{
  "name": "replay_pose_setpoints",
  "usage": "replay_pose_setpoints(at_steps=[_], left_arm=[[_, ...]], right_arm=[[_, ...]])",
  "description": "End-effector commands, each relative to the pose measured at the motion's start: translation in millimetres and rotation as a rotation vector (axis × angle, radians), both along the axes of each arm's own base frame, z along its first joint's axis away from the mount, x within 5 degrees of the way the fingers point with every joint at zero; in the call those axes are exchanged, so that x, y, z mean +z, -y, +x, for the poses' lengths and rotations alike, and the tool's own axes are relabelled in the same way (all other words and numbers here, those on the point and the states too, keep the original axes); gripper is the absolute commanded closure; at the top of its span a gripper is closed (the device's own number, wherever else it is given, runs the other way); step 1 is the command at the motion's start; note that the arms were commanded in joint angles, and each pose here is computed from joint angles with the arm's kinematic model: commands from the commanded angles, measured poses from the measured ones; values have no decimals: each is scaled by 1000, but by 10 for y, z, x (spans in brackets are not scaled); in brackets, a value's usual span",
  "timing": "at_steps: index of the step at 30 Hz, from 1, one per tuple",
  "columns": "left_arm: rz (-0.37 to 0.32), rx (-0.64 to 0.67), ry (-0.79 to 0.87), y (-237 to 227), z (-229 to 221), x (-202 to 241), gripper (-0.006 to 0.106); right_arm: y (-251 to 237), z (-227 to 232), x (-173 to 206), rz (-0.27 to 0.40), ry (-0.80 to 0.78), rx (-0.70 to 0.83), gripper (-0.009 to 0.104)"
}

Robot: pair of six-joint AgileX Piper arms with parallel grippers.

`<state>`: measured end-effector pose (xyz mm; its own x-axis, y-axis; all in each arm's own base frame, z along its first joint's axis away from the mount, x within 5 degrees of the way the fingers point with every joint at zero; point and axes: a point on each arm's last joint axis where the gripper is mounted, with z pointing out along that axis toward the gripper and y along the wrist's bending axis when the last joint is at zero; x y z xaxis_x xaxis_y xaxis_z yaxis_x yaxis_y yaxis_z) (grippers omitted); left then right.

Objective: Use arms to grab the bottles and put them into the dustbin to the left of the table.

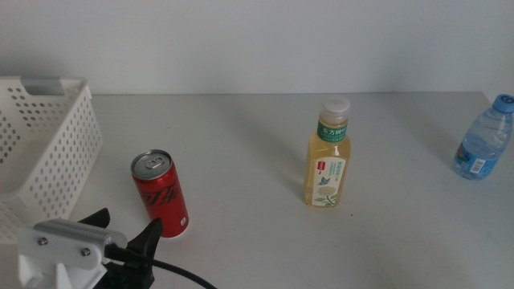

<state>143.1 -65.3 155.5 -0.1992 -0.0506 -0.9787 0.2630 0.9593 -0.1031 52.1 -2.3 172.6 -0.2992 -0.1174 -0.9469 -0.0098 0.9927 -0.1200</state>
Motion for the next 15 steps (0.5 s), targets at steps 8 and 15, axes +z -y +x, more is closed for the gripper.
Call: replay_pose_setpoints(at_steps=[8,15], left_arm=[[-56,15,143,66,117,202,9],[-41,-21,122,162,199,235,9]], right_arm=[[4,2,73,-26,86,0,10],[4,2,73,-26,86,0,10]])
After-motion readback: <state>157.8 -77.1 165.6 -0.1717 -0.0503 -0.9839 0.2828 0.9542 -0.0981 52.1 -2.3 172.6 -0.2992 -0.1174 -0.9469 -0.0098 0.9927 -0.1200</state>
